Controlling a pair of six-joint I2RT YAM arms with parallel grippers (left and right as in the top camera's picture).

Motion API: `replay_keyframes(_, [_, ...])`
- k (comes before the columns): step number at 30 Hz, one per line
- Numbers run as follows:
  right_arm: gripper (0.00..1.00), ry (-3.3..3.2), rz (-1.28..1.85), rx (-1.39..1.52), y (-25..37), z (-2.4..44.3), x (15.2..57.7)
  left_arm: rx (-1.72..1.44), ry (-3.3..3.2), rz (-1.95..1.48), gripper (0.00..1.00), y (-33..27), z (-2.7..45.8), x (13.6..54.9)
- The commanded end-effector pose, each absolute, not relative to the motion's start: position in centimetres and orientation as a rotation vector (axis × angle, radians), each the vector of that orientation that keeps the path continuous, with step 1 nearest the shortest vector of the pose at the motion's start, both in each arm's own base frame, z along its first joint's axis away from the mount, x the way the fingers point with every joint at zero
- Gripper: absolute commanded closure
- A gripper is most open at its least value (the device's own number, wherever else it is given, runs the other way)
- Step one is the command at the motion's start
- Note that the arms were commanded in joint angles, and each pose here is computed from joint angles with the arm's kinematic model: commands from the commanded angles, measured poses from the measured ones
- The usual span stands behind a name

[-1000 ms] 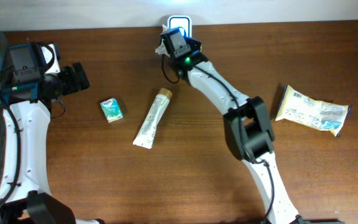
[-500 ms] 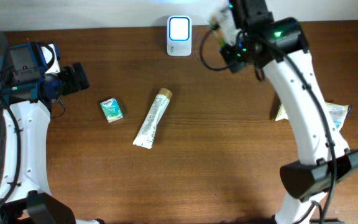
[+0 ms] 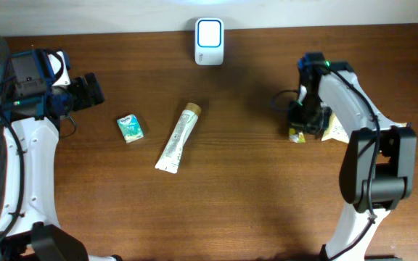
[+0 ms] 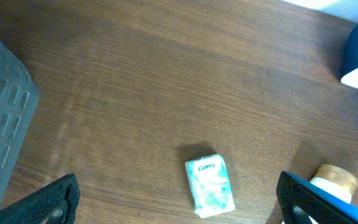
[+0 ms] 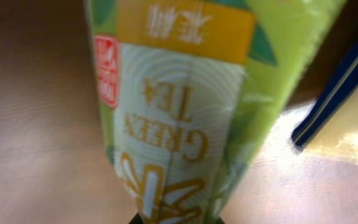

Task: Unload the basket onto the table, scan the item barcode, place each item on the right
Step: 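Place the pouch on the right side beside the wipes pack, then grasp the white tube with the right gripper and lift it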

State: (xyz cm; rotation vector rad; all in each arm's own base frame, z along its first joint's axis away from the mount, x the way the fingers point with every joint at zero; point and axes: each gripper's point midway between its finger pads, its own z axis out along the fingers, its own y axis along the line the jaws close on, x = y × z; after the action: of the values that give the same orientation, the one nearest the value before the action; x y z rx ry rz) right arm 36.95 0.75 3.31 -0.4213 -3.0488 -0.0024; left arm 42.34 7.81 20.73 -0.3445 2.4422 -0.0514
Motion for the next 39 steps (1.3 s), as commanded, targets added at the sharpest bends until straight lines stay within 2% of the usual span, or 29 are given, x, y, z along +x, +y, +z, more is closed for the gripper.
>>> replay_keyframes(1, [0.96, -3.018, 0.154, -0.56, -4.1, 1.5, 35.3, -0.331, 2.442, -0.041, 0.01, 7.9, 20.8, 42.3])
replay_keyframes(10, [0.96, -3.07, 0.134, -0.391, -10.0, 0.2, 34.7, -0.33, 2.442, -0.041, 0.01, 7.9, 20.8, 42.3])
replay_keyframes(13, [0.94, -3.072, 0.135, -0.428, -11.2, 0.4, 34.7, -0.33, 2.442, -0.041, 0.01, 7.9, 20.8, 42.3])
replay_keyframes(18, [0.62, -3.044, -0.012, -0.461, -10.9, 3.1, 34.8, -0.33, 2.443, -0.041, 0.01, 7.9, 20.8, 42.3])
replay_keyframes(20, [0.55, -3.067, -0.176, -0.392, -9.0, 5.9, 36.1, -0.33, 2.443, -0.041, 0.01, 7.9, 20.8, 42.3])
replay_keyframes(21, [0.49, -3.086, -0.252, -0.359, -7.9, 7.5, 36.9, -0.33, 2.443, -0.041, 0.01, 7.9, 20.8, 42.3])
replay_keyframes(24, [0.44, -3.138, -0.441, -0.263, -3.9, 11.0, 39.2, -0.33, 2.442, -0.041, 0.01, 7.9, 20.8, 42.3])
replay_keyframes(27, [0.4, -3.146, -0.718, -0.09, 3.0, 12.8, 40.9, -0.33, 2.443, -0.041, 0.01, 7.9, 20.8, 42.3])
replay_keyframes(30, [0.39, -3.108, -0.807, -0.053, 8.7, 12.1, 41.2, -0.33, 2.443, -0.041, 0.01, 7.9, 20.8, 42.3])
replay_keyframes(31, [0.34, -3.092, -0.808, -0.038, 10.8, 11.6, 40.9, -0.33, 2.443, -0.041, 0.01, 7.9, 20.8, 42.3])
replay_keyframes(32, [0.25, -3.076, -0.806, -0.035, 12.2, 11.2, 40.7, -0.331, 2.443, -0.041, 0.01, 7.9, 20.8, 42.3])
replay_keyframes(35, [0.04, -3.027, -0.8, -0.015, 17.2, 9.6, 39.6, -0.33, 2.443, -0.041, 0.01, 7.9, 20.8, 42.3])
replay_keyframes(37, [0.0, -3.01, -0.811, -0.016, 21.4, 8.3, 38.7, -0.33, 2.443, -0.041, 0.01, 7.9, 20.8, 42.3])
replay_keyframes(39, [0.01, -3.011, -0.832, -0.009, 23.9, 7.6, 38.1, -0.33, 2.443, -0.041, 0.01, 7.9, 20.8, 42.3])
